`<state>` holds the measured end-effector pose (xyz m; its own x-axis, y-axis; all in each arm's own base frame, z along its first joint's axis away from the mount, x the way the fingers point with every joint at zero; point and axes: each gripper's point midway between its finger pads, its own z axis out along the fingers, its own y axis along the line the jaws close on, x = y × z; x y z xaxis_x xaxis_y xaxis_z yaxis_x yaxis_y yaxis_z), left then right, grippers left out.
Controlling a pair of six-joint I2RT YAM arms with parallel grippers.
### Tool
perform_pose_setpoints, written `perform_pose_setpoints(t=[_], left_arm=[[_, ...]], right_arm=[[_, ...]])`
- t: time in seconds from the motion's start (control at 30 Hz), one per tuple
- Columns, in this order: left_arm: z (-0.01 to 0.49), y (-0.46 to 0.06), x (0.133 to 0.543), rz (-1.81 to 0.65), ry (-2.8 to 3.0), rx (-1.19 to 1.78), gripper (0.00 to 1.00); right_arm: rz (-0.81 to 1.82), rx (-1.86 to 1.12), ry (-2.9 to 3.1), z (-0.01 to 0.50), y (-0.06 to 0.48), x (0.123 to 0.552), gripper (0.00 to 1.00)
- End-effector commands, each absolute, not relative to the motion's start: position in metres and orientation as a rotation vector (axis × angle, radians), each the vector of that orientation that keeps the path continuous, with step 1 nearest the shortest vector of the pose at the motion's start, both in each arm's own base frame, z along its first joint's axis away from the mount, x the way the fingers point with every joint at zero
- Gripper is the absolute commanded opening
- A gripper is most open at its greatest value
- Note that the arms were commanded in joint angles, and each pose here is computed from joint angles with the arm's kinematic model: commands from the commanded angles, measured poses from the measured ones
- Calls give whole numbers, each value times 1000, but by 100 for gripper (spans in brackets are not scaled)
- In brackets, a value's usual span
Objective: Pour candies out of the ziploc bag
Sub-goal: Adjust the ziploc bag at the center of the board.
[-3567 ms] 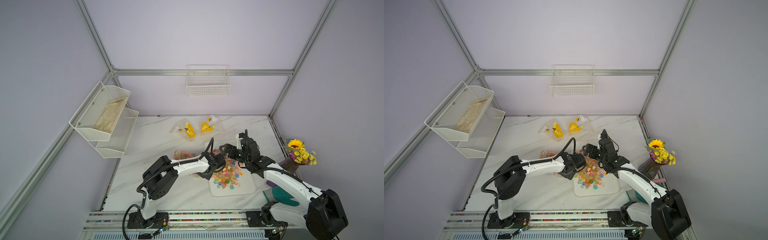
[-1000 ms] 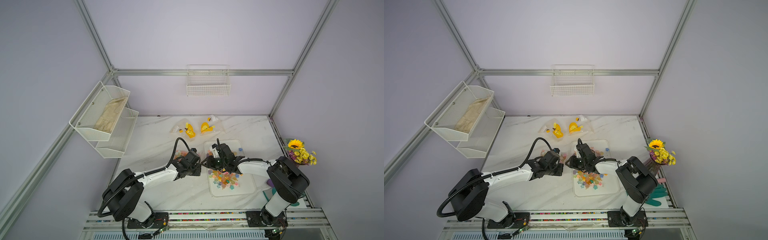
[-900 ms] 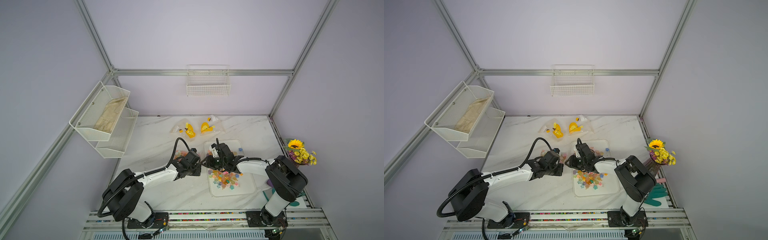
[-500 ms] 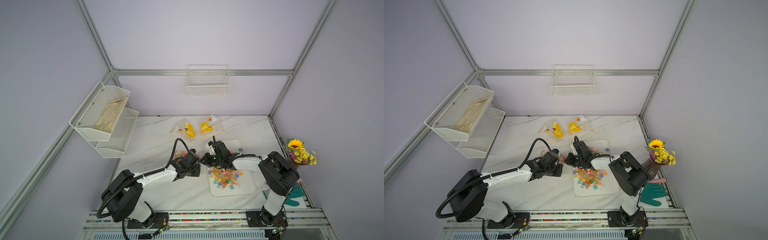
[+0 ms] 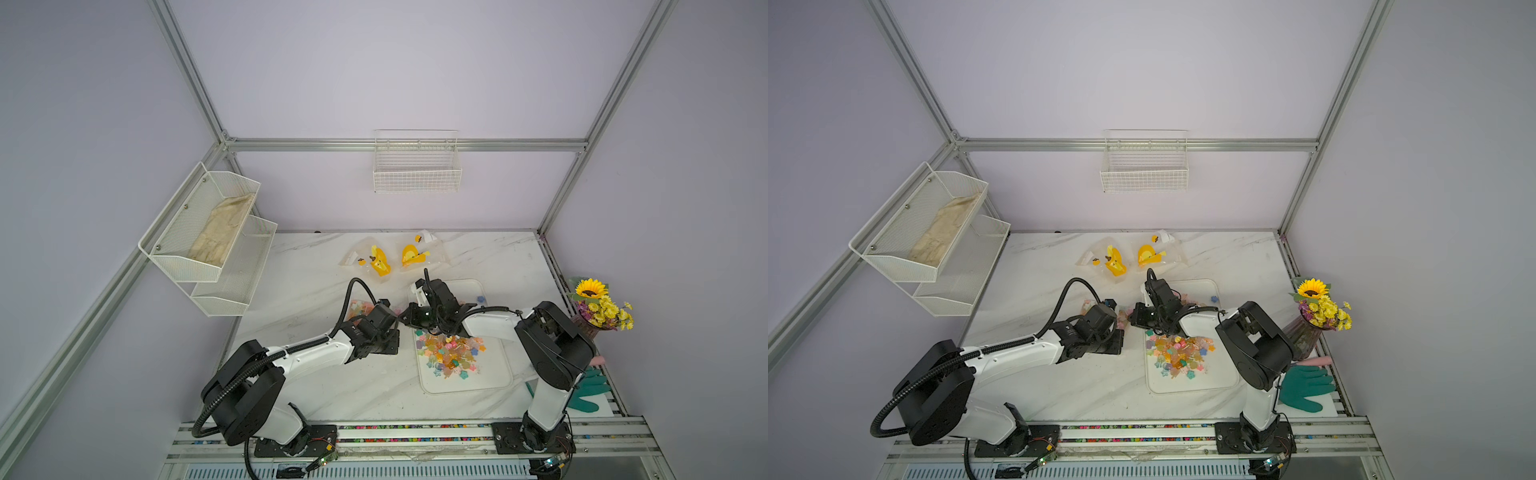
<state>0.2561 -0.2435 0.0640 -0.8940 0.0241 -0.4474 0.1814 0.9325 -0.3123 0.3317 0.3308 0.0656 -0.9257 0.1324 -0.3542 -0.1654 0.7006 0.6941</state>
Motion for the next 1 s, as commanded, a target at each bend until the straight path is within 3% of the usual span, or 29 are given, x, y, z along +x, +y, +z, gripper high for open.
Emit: perform_pose_setpoints(t=[0.0,0.5,0.7,0.97], left_arm=[[60,-240,253,-497,2644,138,13],[58,-255,260,-503,2655,202,22],[64,-262,261,-510,2641,234,29],[64,-270,263,-489,2653,282,28]], right_arm=[[1040,-40,2510,75,328,335,17],[1002,42,2443,105,307,337,47],[1008,72,2433,109,295,339,51],[1005,85,2433,108,287,338,53]])
